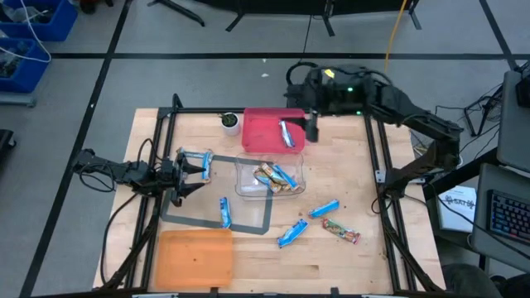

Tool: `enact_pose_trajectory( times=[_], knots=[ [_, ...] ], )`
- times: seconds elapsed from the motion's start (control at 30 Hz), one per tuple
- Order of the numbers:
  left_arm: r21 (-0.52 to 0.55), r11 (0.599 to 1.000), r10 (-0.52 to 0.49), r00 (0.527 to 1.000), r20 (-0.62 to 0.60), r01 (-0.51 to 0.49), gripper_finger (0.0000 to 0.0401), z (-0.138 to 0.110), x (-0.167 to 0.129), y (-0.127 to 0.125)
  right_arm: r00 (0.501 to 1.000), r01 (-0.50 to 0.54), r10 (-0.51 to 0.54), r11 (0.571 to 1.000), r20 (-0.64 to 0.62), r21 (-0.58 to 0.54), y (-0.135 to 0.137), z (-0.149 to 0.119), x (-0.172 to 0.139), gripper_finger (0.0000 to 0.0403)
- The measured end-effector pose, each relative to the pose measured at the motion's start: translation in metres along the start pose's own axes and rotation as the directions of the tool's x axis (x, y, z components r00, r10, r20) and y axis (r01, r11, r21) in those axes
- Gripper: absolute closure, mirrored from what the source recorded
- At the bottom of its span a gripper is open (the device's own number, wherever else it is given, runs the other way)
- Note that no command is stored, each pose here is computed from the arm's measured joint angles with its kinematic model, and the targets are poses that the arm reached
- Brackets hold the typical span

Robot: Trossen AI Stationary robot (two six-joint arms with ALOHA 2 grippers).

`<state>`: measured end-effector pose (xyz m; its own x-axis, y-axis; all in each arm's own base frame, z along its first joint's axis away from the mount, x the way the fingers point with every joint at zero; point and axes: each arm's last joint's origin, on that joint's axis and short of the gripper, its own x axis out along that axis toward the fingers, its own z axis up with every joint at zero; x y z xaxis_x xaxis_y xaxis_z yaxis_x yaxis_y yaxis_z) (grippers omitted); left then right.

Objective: Pick and place Granola Bars by type
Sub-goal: Put the bottom blue granola bar into the red bin

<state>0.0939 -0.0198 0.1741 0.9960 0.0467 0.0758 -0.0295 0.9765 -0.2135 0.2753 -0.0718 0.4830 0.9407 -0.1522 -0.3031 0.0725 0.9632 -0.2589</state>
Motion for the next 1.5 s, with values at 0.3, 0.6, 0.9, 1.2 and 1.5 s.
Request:
enact_pose_trajectory(
  times=[0.3,0.6,0.9,1.2,1.5],
  knots=[
    [0.000,1.000,0.000,1.000,0.000,0.000,0.0132,0.000,0.000,0.000,0.952,-0.280,0.281,0.960,0.119,-0.024,0.014,0.009,-0.031,0.0104],
    [-0.001,1.000,0.000,1.000,0.001,0.000,0.0132,0.000,0.000,0.000,0.914,-0.405,0.405,0.908,-0.021,-0.109,0.046,0.002,-0.039,0.0104],
    [0.000,1.000,0.000,1.000,0.000,0.000,0.0132,0.000,0.000,0.000,0.888,-0.458,0.437,0.869,-0.139,-0.189,0.076,-0.002,-0.036,0.0105],
    [0.000,1.000,0.000,1.000,0.000,0.000,0.0132,0.000,0.000,0.000,0.840,-0.532,0.500,0.834,-0.210,-0.147,0.097,-0.006,-0.024,0.0105],
    [0.000,1.000,0.000,1.000,0.001,0.000,0.0132,0.000,0.000,0.000,0.769,-0.611,0.552,0.783,-0.322,-0.117,0.123,-0.016,0.000,0.0106]
  ],
)
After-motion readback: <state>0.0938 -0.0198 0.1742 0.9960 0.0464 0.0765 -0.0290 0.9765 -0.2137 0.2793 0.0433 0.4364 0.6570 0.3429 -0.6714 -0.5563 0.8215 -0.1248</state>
